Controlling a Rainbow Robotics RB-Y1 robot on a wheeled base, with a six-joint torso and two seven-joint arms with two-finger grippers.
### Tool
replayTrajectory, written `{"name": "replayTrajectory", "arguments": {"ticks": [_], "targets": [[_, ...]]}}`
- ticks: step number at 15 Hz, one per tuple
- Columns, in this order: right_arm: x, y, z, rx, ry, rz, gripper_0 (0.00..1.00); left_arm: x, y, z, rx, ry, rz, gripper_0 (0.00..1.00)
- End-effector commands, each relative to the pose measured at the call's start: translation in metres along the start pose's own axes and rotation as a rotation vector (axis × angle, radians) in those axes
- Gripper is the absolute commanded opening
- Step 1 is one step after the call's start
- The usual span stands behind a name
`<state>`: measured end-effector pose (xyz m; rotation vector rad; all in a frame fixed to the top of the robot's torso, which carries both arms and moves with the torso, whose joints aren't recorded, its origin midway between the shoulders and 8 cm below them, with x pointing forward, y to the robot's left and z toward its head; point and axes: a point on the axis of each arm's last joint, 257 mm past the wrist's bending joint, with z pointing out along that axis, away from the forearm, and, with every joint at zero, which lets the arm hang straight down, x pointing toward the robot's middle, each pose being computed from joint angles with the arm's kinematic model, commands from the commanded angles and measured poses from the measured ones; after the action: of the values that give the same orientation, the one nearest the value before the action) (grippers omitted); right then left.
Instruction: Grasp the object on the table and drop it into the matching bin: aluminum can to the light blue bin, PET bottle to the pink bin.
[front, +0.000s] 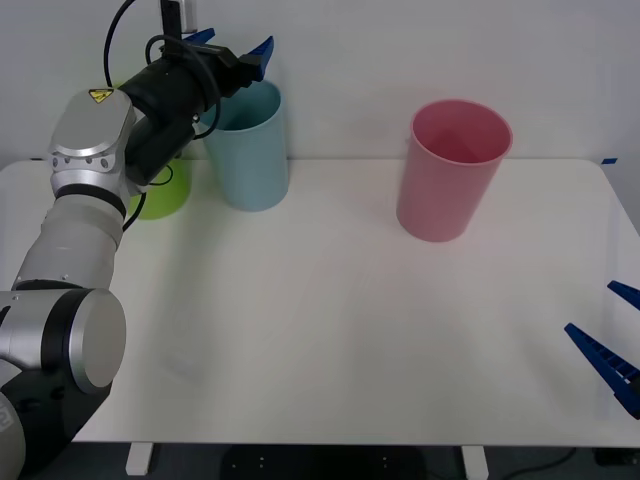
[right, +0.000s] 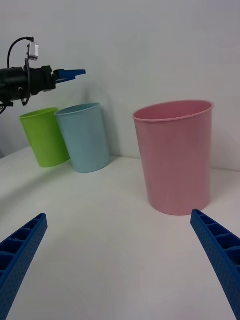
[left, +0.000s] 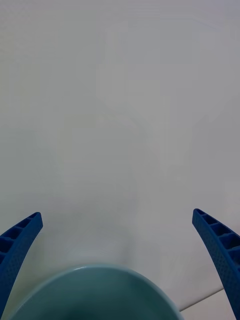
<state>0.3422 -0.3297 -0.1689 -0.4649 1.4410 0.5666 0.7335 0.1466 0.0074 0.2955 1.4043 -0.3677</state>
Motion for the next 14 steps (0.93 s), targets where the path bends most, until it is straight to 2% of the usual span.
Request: {"name": "replayTrajectory", "arguments": {"ticks": [1,3,6,10,14], "targets": [[0.0,0.0,0.0,0.0,0.0,0.0,1.0,0.004,0.0,-0.005,0.023,0.003,-0.016,1.0],[0.0,0.0,0.0,0.0,0.0,0.0,1.0,0.006,0.002,-0.013,0.056,0.005,-0.022,1.0],[0.0,0.0,0.0,0.0,0.0,0.0,1.0,0.005,0.009,-0.03,0.07,-0.021,-0.024,1.0],[0.0,0.0,0.0,0.0,0.0,0.0,1.0,0.011,0.014,-0.066,0.072,-0.067,-0.038,1.0],[0.0,0.0,0.0,0.0,0.0,0.0,1.0,0.016,0.018,-0.106,0.077,-0.094,-0.027,1.0]]}}
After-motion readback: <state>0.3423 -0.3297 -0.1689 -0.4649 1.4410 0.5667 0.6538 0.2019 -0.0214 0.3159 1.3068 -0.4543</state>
